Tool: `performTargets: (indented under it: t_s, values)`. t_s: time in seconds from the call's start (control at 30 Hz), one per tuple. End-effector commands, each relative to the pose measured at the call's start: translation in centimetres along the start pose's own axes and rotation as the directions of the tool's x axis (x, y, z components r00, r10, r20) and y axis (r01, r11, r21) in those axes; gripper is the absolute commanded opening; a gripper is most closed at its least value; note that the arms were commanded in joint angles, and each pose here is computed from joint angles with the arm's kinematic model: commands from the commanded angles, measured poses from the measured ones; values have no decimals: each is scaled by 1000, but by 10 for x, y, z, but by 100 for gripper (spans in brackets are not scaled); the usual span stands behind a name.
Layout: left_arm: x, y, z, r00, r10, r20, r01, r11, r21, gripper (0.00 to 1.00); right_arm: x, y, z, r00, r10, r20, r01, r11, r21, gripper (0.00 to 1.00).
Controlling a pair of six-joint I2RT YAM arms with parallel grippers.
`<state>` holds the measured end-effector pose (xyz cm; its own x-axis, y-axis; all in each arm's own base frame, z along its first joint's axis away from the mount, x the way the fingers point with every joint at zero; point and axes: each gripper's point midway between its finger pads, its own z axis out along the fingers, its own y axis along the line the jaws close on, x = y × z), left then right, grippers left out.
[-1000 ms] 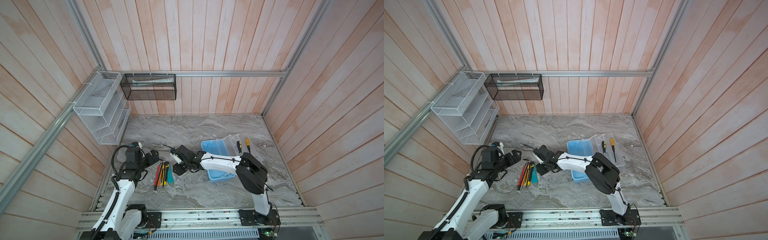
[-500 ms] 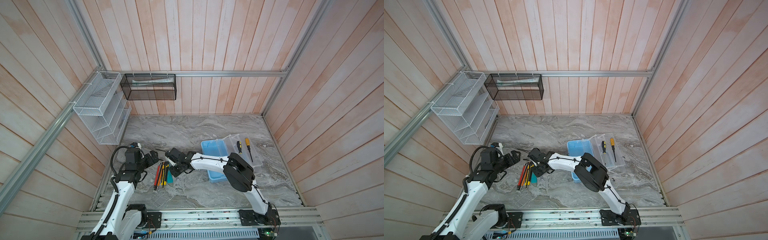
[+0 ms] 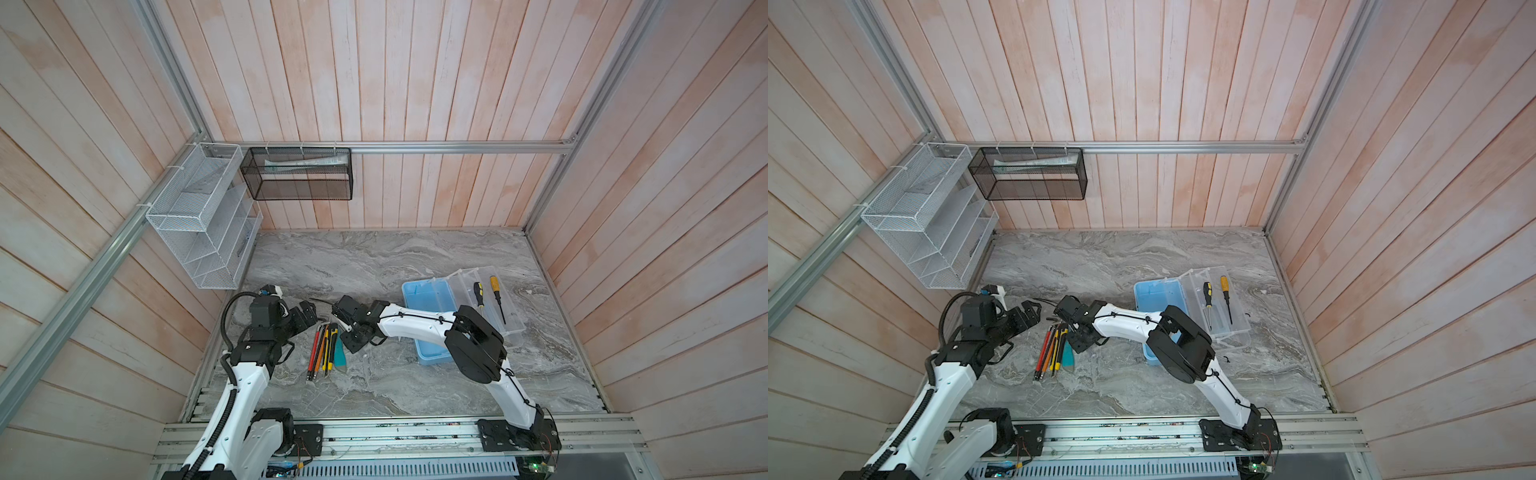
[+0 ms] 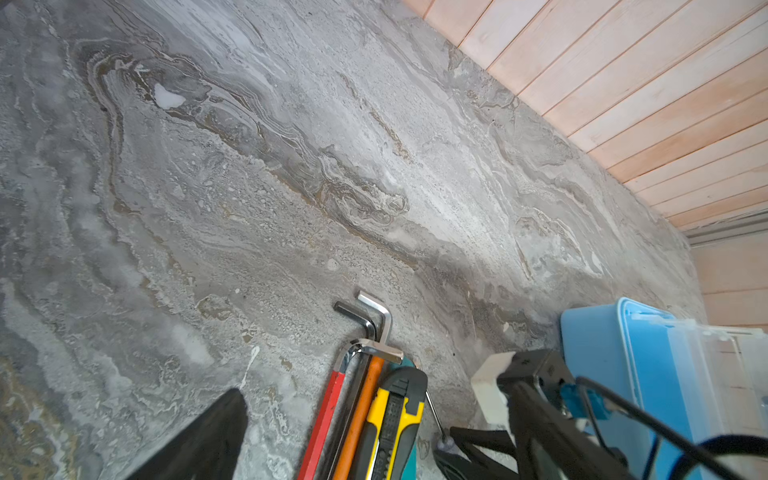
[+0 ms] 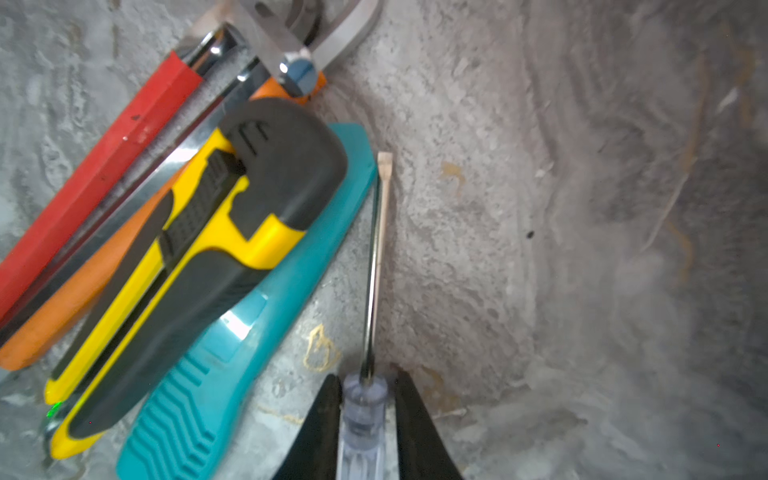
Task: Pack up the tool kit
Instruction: 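Grasp the clear-handled slotted screwdriver with the right gripper, then lift the slotted screwdriver and carry it over the clear tray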
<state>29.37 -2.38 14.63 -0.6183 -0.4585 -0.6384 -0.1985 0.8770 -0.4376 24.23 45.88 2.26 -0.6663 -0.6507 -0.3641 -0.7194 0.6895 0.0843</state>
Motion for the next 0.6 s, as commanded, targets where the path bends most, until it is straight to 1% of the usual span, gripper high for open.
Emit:
performTargets:
  t_s: [0.0, 0.1, 0.13, 0.37, 0.47, 0.57]
  values:
    - [0, 1, 1, 1000, 14, 6, -14, 1000, -1, 100, 23, -19, 12, 996, -21, -87, 30, 995, 95, 16]
    - [-1, 2, 1, 1000, 15, 8, -15, 1000, -1, 100, 17, -30, 1, 999, 2, -52, 3, 995, 97, 2]
    - [0, 2, 1, 1000, 14, 7, -14, 1000, -3, 100, 14, -36, -5, 999, 16, -36, -13, 995, 96, 0]
    - [-1, 0, 2, 1000, 14, 9, -14, 1000, 6, 100, -10, -89, -68, 987, 112, 119, -126, 986, 112, 0]
    - [-1, 0, 2, 1000, 14, 9, -14, 1000, 7, 100, -11, -117, -100, 974, 157, 165, -181, 973, 142, 0]
    - [0, 0, 3, 1000, 13, 6, -13, 1000, 10, 100, -4, -156, -131, 957, 213, 195, -250, 948, 195, 0]
